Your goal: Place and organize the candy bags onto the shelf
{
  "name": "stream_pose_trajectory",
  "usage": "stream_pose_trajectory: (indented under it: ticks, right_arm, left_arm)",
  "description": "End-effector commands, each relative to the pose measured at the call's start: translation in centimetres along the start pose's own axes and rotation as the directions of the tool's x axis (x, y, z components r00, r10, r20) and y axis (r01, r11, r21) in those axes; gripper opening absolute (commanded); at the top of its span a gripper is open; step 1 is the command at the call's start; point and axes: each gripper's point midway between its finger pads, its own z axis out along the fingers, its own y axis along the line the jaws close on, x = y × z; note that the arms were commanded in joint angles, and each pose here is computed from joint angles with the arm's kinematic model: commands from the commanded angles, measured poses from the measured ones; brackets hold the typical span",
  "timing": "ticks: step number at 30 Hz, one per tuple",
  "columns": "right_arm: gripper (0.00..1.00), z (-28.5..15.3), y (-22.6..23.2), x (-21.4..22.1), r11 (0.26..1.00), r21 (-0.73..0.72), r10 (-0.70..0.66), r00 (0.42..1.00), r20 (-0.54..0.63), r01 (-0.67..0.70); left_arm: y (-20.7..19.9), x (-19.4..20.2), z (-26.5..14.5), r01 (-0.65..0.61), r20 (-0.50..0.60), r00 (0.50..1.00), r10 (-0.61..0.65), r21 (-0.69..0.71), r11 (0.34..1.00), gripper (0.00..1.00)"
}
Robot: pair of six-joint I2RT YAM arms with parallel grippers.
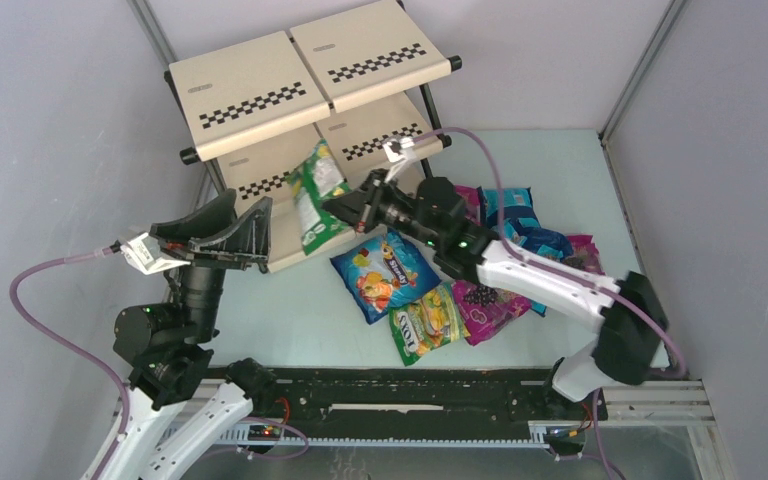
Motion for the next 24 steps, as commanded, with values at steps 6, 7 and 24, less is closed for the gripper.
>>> stream_pose_trajectory:
  ticks: [6, 7, 24]
  right_arm:
    - [0.0, 6.5, 0.9, -0.3, 0.961, -0.218, 0.186, 0.981, 0.052, -0.17]
    - [0.0, 7.2, 0.6, -0.2, 0.958, -0.221, 0.197, 0.979, 0.05, -0.181]
    - [0.03, 14.2, -6.9, 1.4, 0.949, -0.054, 0.315, 0.947, 0.059, -0.312]
  left_arm:
    - [1.1, -4.9, -2.1, -0.065, 0.134, 0.988, 0.074, -0.069, 0.995, 0.99]
    - [1.1, -5.1, -2.3, -0.065, 0.14, 0.987, 0.074, -0.066, 0.996, 0.99]
    - [1.1, -6.4, -3.6, -0.058, 0.173, 0.983, 0.068, -0.063, 0.996, 0.99]
